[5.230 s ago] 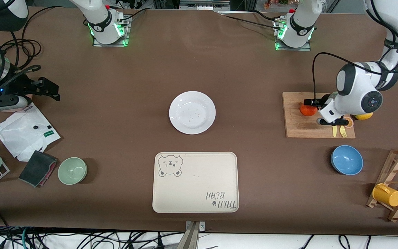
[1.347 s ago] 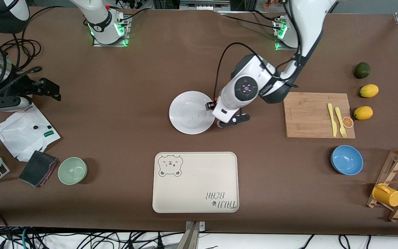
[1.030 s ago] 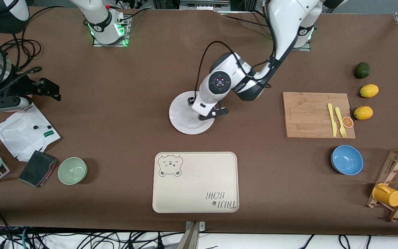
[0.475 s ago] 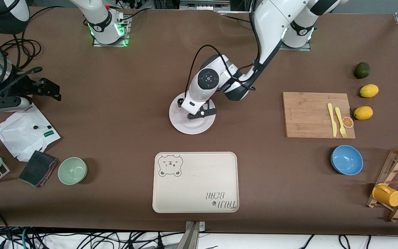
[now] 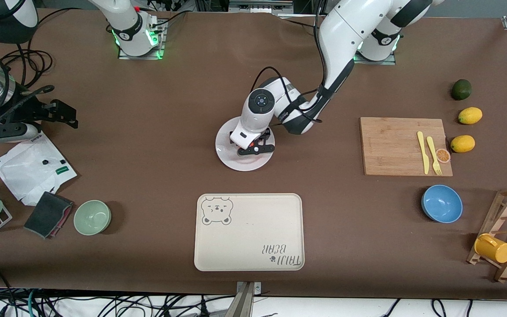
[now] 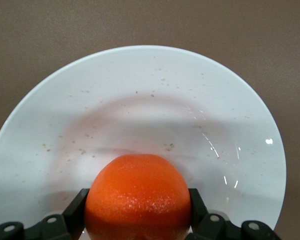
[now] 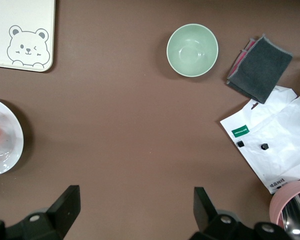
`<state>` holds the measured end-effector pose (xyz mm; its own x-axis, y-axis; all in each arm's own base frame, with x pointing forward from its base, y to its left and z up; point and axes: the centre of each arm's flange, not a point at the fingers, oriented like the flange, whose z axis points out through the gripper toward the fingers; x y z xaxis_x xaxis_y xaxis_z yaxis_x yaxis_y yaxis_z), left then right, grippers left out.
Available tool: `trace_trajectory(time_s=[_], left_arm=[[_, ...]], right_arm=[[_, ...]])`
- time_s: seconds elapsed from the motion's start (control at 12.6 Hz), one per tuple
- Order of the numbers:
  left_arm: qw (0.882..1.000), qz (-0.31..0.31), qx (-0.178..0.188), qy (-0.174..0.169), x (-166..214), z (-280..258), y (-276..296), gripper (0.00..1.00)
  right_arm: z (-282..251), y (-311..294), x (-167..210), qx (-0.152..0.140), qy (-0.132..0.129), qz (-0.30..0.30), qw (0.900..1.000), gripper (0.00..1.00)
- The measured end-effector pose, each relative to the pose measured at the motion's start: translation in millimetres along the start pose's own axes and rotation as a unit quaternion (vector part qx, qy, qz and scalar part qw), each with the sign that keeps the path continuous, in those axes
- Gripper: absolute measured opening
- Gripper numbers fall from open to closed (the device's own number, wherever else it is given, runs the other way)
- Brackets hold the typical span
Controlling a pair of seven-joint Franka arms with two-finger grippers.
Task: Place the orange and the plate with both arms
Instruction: 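Release the orange on the plate while the right gripper reaches out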
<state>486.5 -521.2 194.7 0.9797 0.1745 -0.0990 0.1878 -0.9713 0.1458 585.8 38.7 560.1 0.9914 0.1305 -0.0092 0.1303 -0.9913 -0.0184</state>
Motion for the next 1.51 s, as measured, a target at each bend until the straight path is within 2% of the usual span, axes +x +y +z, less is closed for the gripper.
trace_trajectory(time_s=[0.16, 0.24, 0.48, 0.71, 0.87, 1.03, 1.27, 1.51], left_arm=[[1.0, -0.001, 0.0, 0.002, 2, -1, -1, 0.97], [1.0, -0.002, -0.001, 0.004, 4, -2, -1, 1.0], [1.0, -0.014, 0.009, 0.006, 22, -18, -9, 1.0], [0.998, -0.033, 0.06, -0.007, 60, -87, -42, 1.0], [0.996, -0.015, 0.083, -0.014, 93, -141, -83, 1.0], [0.996, 0.003, 0.09, -0.019, 131, -181, -135, 1.0], [0.992, 0.04, 0.108, -0.058, 170, -205, -211, 1.0], [0.991, 0.073, 0.094, -0.057, 208, -236, -285, 1.0]], right_arm=[[0, 0, 0, 0.0, 0.0, 0.0, 1.0, 1.0], [0, 0, 0, 0.0, 0.0, 0.0, 1.0, 1.0], [0, 0, 0, 0.0, 0.0, 0.0, 1.0, 1.0], [0, 0, 0, 0.0, 0.0, 0.0, 1.0, 1.0], [0, 0, 0, 0.0, -0.001, 0.0, 1.0, 1.0], [2, -2, 0, 0.0, -0.002, -0.002, 1.0, 1.0], [6, -6, 0, 0.001, -0.006, -0.005, 1.0, 1.0], [17, -21, 3, 0.019, -0.014, -0.013, 1.0, 1.0]])
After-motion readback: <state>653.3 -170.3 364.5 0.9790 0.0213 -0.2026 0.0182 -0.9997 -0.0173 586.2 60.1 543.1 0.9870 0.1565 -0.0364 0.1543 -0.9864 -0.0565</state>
